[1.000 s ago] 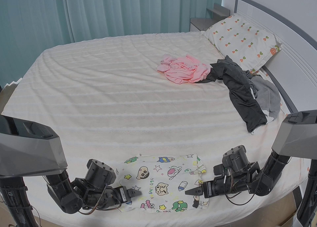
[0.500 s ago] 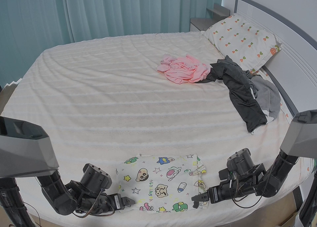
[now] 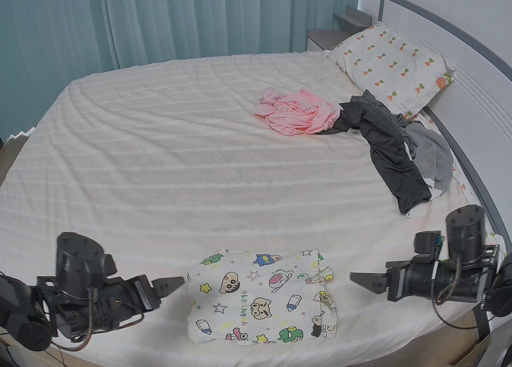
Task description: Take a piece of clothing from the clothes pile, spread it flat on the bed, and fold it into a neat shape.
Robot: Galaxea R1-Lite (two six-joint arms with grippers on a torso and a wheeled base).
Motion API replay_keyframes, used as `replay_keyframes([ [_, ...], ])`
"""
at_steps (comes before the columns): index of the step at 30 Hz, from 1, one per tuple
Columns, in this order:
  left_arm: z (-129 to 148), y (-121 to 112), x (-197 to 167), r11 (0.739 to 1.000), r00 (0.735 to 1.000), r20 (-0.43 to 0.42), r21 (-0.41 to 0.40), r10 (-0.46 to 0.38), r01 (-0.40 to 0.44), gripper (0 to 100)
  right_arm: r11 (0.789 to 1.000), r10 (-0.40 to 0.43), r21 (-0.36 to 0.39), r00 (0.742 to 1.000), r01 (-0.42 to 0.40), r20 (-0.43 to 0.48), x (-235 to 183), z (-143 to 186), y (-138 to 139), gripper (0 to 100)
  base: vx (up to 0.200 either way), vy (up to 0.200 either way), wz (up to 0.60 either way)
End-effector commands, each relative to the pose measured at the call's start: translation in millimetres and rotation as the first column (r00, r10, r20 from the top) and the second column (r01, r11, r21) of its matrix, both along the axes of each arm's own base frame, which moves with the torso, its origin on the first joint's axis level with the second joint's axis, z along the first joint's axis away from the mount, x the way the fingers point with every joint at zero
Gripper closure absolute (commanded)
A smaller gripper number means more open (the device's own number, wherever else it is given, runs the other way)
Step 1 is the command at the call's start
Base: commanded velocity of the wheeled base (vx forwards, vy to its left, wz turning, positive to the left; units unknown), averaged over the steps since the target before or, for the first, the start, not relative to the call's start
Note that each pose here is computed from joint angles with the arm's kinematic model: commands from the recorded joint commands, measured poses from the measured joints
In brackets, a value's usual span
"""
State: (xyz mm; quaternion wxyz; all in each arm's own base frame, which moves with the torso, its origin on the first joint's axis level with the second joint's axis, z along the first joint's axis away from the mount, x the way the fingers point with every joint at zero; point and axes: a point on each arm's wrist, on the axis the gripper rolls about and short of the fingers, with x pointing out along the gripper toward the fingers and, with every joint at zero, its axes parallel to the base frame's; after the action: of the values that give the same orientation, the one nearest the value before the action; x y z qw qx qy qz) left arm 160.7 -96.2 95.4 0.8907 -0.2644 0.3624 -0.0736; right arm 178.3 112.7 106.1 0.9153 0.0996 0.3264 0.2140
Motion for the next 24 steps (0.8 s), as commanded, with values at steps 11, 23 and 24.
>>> replay_keyframes([
  [11, 63, 113, -183, 0.849, 0.71, 0.521, -0.054, 0.473, -0.525, 0, 0.823, -0.543, 0.075, 0.738, 0.564, 0.401, -151, 31, -114, 0, 0.0, 0.0, 0.0],
  [23, 28, 106, -220, 0.688, 0.623, 0.613, 0.171, 0.486, -0.705, 0, 0.848, -0.38, -0.017, 0.631, 0.529, 0.676, -201, -25, -114, 0, 0.0, 0.0, 0.0],
  [24, 24, 106, -218, 0.691, 0.637, 0.608, 0.192, 0.474, -0.697, 0, 0.856, -0.374, -0.014, 0.637, 0.517, 0.674, -201, -25, -114, 0, 0.0, 0.0, 0.0],
])
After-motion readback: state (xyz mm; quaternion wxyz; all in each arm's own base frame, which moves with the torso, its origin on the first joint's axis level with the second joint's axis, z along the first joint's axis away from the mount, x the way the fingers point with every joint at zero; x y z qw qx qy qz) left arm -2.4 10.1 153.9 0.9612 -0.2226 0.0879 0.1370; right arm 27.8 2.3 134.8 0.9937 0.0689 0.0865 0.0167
